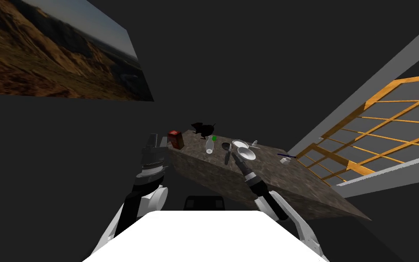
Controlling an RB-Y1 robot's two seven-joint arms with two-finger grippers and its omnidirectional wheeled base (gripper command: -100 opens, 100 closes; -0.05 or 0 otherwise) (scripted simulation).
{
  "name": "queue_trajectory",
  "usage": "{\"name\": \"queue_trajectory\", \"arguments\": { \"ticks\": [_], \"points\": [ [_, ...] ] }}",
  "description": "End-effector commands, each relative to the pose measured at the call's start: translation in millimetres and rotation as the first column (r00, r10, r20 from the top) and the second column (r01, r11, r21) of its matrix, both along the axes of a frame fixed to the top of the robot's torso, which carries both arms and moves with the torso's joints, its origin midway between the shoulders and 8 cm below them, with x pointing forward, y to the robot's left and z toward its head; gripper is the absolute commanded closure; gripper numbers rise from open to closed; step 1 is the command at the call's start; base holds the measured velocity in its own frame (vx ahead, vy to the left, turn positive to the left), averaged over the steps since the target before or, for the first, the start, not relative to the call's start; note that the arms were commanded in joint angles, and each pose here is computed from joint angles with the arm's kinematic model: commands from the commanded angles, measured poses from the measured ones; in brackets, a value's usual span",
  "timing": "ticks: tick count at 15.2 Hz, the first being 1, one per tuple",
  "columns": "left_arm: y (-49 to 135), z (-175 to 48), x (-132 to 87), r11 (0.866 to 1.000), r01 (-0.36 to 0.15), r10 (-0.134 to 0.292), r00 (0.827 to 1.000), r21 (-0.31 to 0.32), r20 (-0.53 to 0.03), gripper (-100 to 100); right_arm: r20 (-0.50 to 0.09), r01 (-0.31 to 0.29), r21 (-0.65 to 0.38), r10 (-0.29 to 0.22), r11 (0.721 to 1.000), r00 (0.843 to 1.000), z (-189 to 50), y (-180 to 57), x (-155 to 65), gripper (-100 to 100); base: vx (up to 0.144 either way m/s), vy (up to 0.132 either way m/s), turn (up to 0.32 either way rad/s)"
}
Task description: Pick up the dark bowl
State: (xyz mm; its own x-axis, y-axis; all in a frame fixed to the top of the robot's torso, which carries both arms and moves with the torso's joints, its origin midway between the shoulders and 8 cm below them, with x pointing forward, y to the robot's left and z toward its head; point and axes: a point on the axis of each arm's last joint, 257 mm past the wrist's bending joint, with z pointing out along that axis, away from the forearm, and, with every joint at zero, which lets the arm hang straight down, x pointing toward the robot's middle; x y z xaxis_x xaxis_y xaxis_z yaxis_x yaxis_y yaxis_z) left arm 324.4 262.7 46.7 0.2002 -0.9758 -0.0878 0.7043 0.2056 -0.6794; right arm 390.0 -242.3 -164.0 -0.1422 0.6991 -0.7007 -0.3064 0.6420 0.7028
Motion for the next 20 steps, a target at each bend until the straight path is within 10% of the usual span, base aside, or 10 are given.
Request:
{"name": "queue_trajectory", "arguments": {
  "ticks": [1,14,20],
  "points": [
    [0.0,0,0,1.0,0.0,0.0,1.0,0.0,0.0,0,-0.038,-0.017,-0.091,0.013,0.996,0.999,-20,-3,0,-100,-0.027,0.004,0.13],
    [0.0,0,0,1.0,0.0,0.0,1.0,0.0,0.0,0,-0.167,-0.13,-0.444,0.06,0.886,0.984,-82,-37,-9,-100,-0.017,0.008,0.086],
    [0.0,0,0,1.0,0.0,0.0,1.0,0.0,0.0,0,-0.25,-0.212,-0.658,0.056,0.723,0.967,-118,-79,-16,-100,-0.01,0.019,0.126]
  ]
}}
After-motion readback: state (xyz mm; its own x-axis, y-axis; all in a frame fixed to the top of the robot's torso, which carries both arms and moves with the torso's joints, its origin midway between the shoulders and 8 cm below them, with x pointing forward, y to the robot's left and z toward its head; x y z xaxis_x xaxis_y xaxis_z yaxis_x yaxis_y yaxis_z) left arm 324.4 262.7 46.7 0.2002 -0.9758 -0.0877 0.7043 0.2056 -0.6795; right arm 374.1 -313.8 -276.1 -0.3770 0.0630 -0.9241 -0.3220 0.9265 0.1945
